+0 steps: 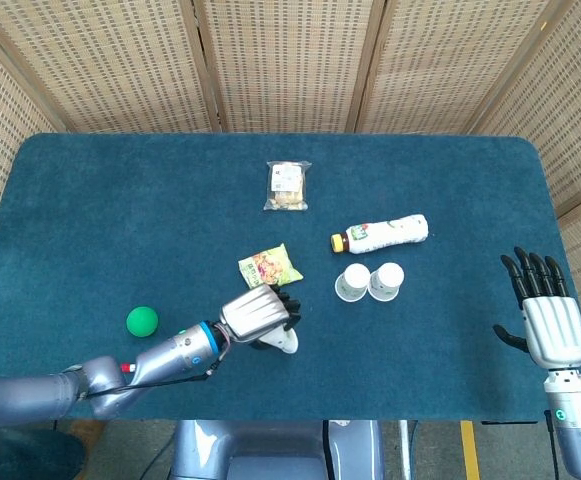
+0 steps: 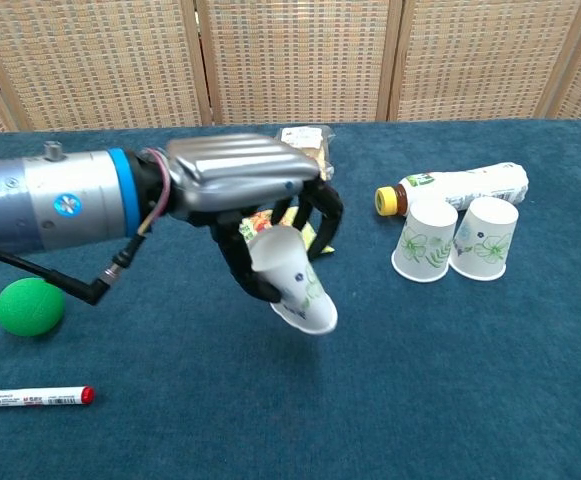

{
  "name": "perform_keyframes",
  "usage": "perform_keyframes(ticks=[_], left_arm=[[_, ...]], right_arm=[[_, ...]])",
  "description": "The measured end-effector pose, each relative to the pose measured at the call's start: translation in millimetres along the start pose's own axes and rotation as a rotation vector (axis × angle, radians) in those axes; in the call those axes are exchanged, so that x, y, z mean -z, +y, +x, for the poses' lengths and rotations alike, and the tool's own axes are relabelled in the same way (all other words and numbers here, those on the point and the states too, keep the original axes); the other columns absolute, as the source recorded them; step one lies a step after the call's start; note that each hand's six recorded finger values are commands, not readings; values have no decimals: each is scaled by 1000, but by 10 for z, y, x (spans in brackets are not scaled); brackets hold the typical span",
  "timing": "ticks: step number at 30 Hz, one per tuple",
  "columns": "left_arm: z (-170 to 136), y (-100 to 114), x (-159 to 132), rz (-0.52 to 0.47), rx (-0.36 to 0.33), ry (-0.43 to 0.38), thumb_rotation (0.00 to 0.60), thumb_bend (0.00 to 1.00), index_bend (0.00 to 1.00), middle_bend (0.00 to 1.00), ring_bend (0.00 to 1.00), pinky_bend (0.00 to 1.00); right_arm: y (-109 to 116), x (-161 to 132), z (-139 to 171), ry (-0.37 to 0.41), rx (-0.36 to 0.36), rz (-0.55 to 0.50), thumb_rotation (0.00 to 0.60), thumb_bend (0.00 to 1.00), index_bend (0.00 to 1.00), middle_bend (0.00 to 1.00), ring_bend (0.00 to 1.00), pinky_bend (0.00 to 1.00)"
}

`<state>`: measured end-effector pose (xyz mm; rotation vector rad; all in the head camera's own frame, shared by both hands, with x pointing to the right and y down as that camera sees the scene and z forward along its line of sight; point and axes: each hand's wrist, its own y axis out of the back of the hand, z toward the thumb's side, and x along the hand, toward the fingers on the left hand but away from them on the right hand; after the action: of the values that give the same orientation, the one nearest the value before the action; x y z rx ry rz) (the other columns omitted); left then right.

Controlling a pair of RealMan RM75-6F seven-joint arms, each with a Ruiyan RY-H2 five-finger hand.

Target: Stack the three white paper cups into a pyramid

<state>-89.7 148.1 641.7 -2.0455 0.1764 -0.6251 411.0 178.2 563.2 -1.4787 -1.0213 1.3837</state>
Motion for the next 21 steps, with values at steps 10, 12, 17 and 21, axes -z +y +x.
perform_keyframes(ticks=[10,12,17,21], left_arm=[[316,-228,-143,64,53,-27,600,30,430,277,333,358],[317,-258,-136,71,66,-26,600,1,246,127,198,277],[282,-177,-81,52,48,-3,600,0,0,0,0,87],[172,94,36,39,-39,26,600,0,0,0,0,32]], right_arm=[[6,65,-24,-18,-1,-7,600,0,0,0,0,0],[4,70,-27,-19,-2,-6,600,0,0,0,0,0],[17,68,-22,-18,2,-8,600,0,0,0,0,0],[20,60,-15,-15,3,-9,600,0,0,0,0,0]])
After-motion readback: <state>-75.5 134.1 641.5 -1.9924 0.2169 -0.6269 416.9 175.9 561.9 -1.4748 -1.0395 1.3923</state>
